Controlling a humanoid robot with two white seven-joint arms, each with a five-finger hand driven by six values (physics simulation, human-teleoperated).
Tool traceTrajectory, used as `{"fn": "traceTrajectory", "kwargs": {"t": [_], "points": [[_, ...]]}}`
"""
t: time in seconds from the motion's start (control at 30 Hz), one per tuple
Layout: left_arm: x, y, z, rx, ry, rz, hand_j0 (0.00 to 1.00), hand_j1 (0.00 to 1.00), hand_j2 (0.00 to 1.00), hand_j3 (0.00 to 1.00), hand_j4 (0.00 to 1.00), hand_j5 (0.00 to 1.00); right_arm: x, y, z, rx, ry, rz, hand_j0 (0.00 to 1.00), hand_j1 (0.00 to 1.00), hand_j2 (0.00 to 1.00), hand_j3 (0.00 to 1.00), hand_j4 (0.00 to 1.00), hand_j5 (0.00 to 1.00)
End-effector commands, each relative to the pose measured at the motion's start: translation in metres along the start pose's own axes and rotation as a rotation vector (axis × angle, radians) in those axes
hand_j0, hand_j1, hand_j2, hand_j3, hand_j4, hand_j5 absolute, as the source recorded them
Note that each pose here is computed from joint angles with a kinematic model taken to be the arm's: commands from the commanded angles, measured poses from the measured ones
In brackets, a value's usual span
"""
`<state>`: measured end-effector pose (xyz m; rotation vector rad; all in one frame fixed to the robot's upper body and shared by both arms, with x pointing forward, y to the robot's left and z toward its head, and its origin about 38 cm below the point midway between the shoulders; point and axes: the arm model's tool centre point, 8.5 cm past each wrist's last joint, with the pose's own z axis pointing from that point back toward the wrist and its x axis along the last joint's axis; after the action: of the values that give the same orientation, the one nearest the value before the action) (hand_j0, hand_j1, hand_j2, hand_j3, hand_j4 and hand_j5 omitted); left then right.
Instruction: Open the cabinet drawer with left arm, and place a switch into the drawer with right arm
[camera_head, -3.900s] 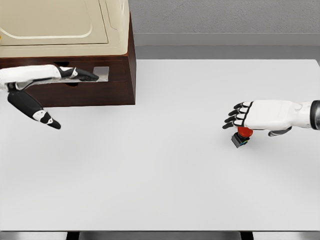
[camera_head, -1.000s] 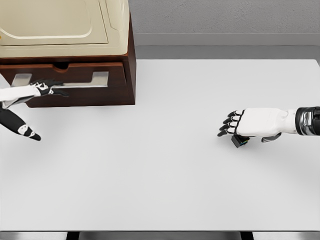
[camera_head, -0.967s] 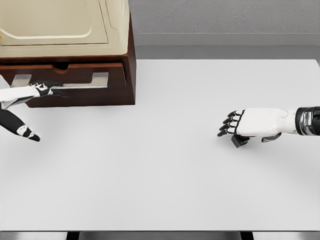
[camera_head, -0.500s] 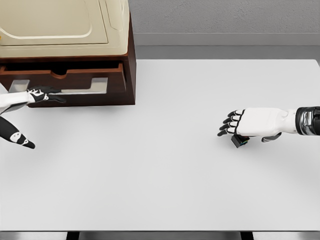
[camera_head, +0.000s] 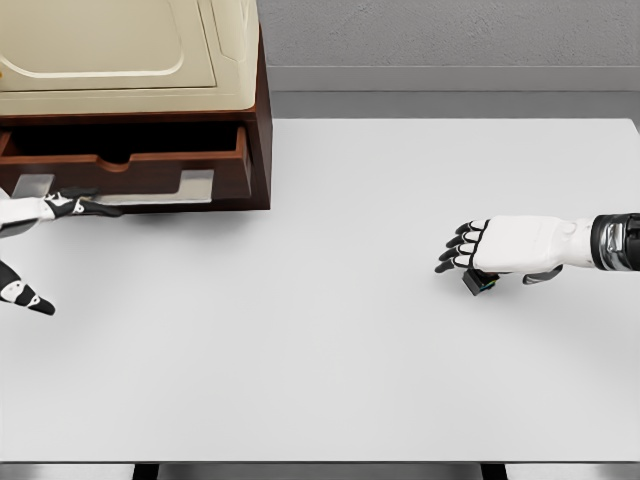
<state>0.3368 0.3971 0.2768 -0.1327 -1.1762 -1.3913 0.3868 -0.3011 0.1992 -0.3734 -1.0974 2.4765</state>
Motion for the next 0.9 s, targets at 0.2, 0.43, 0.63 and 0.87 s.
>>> {"fn": "traceTrajectory", "kwargs": {"t": [0.2, 0.43, 0.63, 0.87], "points": [[-0.029, -0.025, 0.019, -0.085, 0.104, -0.137, 1.0, 1.0, 1.0, 1.0, 1.0, 1.0, -0.001, 0.001, 0.001, -0.001, 0.003, -0.006, 0.86, 0.86, 0.86, 0.86, 0.86, 0.86], [-0.033, -0.038, 0.032, -0.106, 0.07, -0.144, 1.0, 1.0, 1.0, 1.0, 1.0, 1.0, -0.001, 0.001, 0.001, -0.001, 0.003, -0.006, 0.92, 0.92, 0.92, 0.92, 0.92, 0.92], [-0.034, -0.044, 0.039, -0.112, 0.059, -0.146, 1.0, 1.0, 1.0, 1.0, 1.0, 1.0, -0.002, 0.001, 0.001, -0.001, 0.005, -0.007, 0.91, 0.91, 0.91, 0.91, 0.91, 0.91], [-0.035, -0.046, 0.045, -0.113, 0.052, -0.149, 1.0, 1.0, 1.0, 1.0, 1.0, 1.0, -0.003, 0.002, 0.001, 0.001, 0.007, -0.01, 0.88, 0.88, 0.88, 0.88, 0.88, 0.88]]}}
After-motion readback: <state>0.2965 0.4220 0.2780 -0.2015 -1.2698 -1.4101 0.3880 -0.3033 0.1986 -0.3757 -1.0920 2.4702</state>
